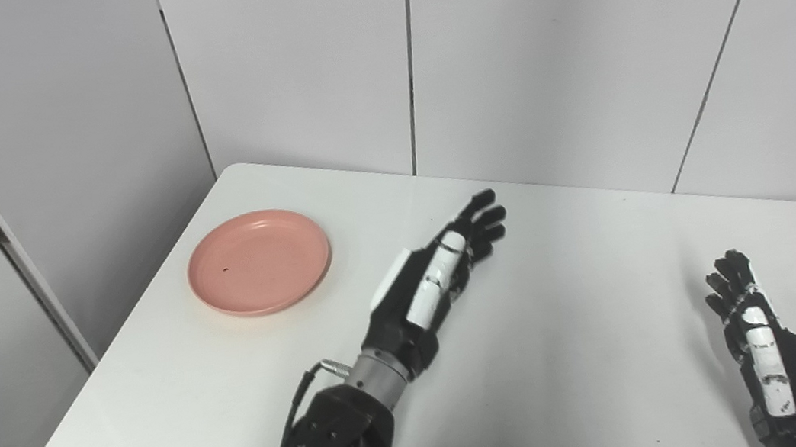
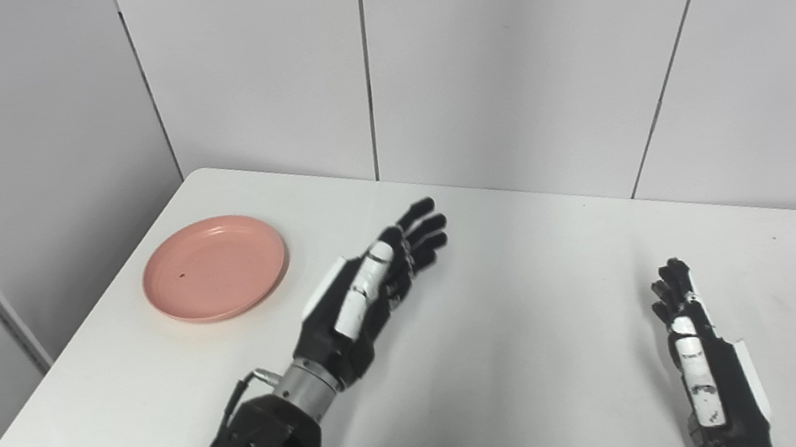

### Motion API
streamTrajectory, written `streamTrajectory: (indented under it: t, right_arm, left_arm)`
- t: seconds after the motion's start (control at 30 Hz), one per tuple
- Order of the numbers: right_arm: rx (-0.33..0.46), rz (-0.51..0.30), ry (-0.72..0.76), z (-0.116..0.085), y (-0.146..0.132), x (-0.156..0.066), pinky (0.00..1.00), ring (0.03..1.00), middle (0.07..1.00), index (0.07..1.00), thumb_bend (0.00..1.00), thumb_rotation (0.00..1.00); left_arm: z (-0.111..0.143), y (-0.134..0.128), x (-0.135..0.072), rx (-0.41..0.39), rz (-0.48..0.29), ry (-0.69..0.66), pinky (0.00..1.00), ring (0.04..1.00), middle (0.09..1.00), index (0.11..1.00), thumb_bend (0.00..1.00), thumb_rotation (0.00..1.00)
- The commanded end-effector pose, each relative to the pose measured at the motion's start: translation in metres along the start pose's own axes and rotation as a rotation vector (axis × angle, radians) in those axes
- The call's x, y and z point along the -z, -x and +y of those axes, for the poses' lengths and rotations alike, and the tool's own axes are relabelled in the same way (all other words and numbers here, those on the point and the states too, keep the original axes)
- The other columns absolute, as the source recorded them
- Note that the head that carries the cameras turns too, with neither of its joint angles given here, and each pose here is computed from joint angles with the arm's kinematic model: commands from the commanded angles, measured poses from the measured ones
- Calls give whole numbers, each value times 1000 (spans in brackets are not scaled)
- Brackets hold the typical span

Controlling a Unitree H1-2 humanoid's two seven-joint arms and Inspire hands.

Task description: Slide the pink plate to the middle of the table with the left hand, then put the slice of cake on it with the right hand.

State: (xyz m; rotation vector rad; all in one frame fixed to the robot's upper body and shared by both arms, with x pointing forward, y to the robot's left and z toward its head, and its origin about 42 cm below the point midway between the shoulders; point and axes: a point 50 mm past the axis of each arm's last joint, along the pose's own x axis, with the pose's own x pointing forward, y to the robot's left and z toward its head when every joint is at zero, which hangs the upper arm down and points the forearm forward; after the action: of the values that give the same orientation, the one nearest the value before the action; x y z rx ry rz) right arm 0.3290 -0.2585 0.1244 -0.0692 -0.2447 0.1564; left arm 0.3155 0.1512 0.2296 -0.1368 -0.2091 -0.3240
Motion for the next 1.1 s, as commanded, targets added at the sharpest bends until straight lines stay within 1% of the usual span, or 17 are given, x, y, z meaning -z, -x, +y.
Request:
streamTrajectory:
  t: [0.0, 0.1, 0.2, 0.3, 0.4, 0.5, 0.57, 0.67, 0.7, 0.93, 1.07]
  right_arm:
    - [22, 134, -31, 0, 40, 40, 991, 976, 993, 995, 370, 1000]
    - [20, 140, -34, 0, 40, 40, 999, 981, 997, 999, 356, 1000]
    - [22, 144, -38, -1, 40, 40, 1000, 979, 995, 997, 344, 1000]
    - [28, 143, -33, -2, 41, 41, 999, 980, 996, 1000, 352, 1000]
    - [29, 150, -34, -2, 41, 41, 1000, 978, 994, 1000, 362, 1000]
    - [27, 149, -35, -3, 41, 42, 1000, 982, 997, 1000, 351, 1000]
    - [29, 154, -42, -3, 41, 42, 1000, 988, 1000, 1000, 348, 1000]
    - [31, 158, -42, -2, 42, 41, 1000, 987, 1000, 1000, 347, 1000]
    - [31, 158, -42, -2, 42, 40, 1000, 987, 1000, 1000, 348, 1000]
    - [30, 150, -33, -3, 43, 40, 1000, 983, 999, 1000, 344, 1000]
    - [33, 146, -35, -5, 43, 41, 1000, 982, 996, 1000, 339, 1000]
  left_arm:
    - [2, -9, -25, -4, -84, -7, 986, 915, 910, 890, 438, 1000]
    - [11, -10, -38, -21, -133, -29, 956, 899, 895, 877, 439, 1000]
    - [18, -10, -46, -39, -163, -46, 938, 894, 892, 872, 447, 1000]
    - [30, -9, -55, -81, -193, -67, 930, 883, 883, 866, 439, 1000]
    - [43, -10, -61, -117, -217, -60, 929, 885, 880, 865, 426, 1000]
    - [58, -11, -69, -159, -240, -45, 921, 881, 874, 860, 424, 1000]
    - [65, -11, -73, -172, -255, -50, 912, 871, 870, 859, 418, 1000]
    - [82, -12, -82, -203, -276, -56, 927, 878, 873, 864, 452, 997]
    - [87, -11, -85, -213, -282, -53, 921, 879, 874, 864, 448, 999]
    - [110, -10, -101, -283, -328, -51, 872, 873, 872, 860, 410, 1000]
    - [122, -9, -107, -328, -346, -70, 864, 873, 870, 854, 416, 1000]
